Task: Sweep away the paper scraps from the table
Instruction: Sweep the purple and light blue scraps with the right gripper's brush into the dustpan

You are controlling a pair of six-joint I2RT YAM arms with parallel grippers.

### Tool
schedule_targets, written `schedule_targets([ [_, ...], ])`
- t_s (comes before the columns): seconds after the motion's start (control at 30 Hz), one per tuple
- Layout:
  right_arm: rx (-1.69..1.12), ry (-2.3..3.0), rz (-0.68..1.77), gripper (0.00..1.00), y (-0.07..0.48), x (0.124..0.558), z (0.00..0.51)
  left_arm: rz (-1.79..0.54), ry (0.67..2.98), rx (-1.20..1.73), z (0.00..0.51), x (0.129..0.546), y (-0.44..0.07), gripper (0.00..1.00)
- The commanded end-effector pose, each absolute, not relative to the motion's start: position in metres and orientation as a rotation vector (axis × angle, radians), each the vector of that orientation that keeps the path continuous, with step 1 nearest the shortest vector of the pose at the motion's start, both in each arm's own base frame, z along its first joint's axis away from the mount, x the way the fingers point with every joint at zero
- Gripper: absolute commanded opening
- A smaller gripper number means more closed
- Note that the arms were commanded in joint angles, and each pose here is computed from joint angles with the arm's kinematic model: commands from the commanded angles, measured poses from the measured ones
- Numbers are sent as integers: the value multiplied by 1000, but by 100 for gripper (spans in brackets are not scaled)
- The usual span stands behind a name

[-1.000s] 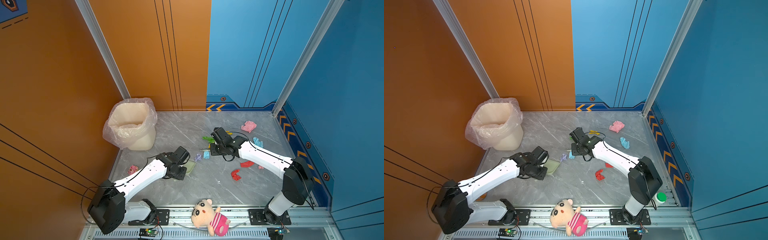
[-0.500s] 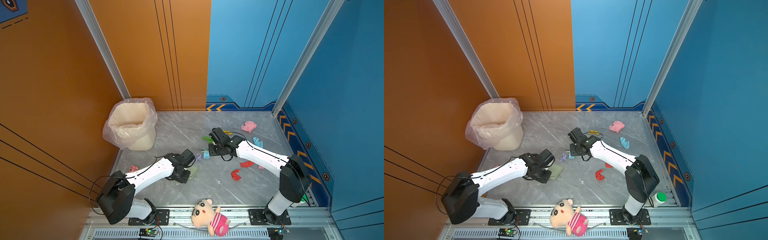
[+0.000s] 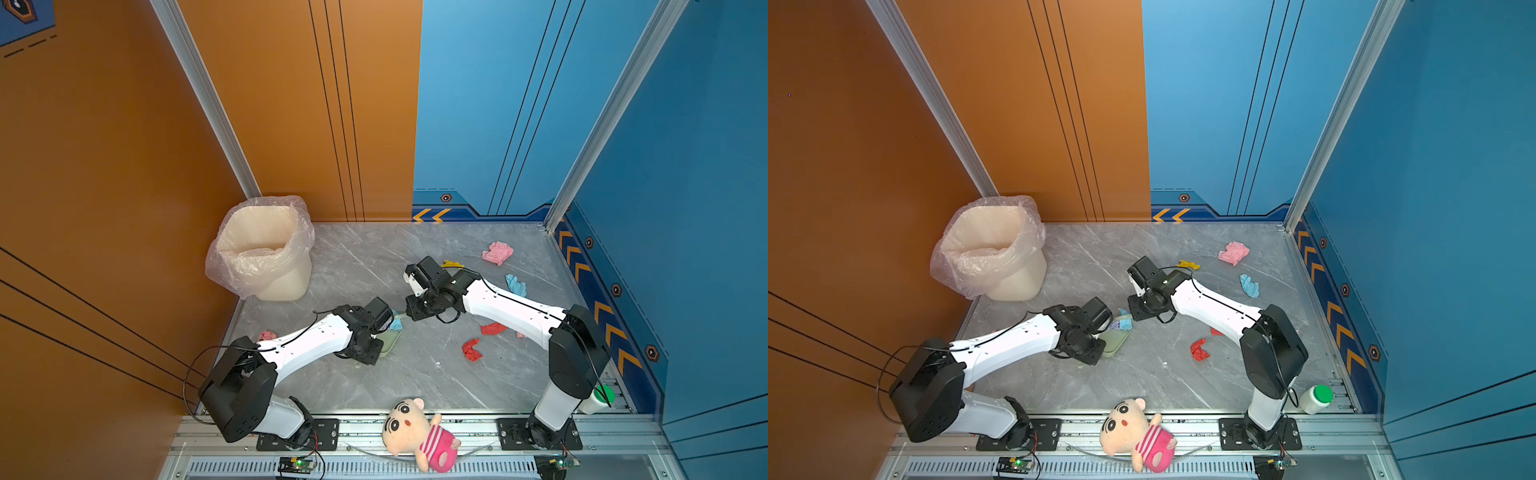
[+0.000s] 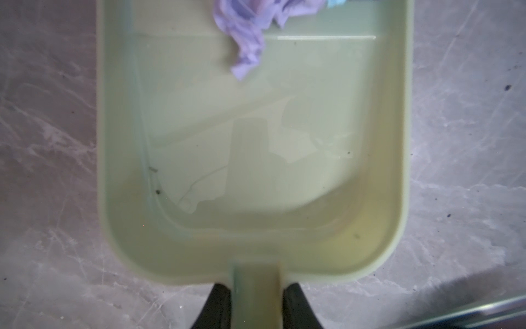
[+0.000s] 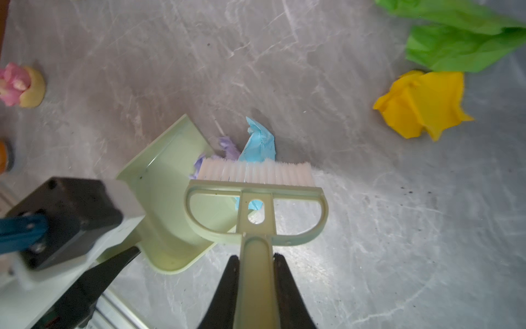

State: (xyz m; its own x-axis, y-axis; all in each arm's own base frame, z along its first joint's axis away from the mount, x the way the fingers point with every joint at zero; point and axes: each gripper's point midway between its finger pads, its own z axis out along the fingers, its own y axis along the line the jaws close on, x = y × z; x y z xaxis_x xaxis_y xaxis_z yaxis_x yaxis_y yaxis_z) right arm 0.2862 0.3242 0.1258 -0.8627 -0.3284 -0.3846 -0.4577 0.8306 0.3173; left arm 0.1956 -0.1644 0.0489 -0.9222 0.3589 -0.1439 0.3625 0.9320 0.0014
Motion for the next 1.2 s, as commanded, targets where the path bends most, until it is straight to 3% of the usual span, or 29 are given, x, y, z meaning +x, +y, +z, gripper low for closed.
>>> schedule_targets([
  [0.0, -781, 2701, 681, 0, 337, 264, 132, -39, 2948, 567, 49, 199, -169, 24],
  [0.27, -859, 2670, 773, 0, 344, 251, 143, -62, 2927, 572, 45, 204, -174, 24],
  [0.47, -719, 2645, 700, 0, 325, 277, 151, -86, 2892, 540, 41, 208, -175, 24],
  [0.73, -683, 2601, 787, 0, 321, 287, 169, -87, 2866, 519, 38, 211, -174, 24],
  [1.17, -346, 2511, 622, 0, 251, 351, 201, -121, 2761, 446, 61, 226, -175, 24],
])
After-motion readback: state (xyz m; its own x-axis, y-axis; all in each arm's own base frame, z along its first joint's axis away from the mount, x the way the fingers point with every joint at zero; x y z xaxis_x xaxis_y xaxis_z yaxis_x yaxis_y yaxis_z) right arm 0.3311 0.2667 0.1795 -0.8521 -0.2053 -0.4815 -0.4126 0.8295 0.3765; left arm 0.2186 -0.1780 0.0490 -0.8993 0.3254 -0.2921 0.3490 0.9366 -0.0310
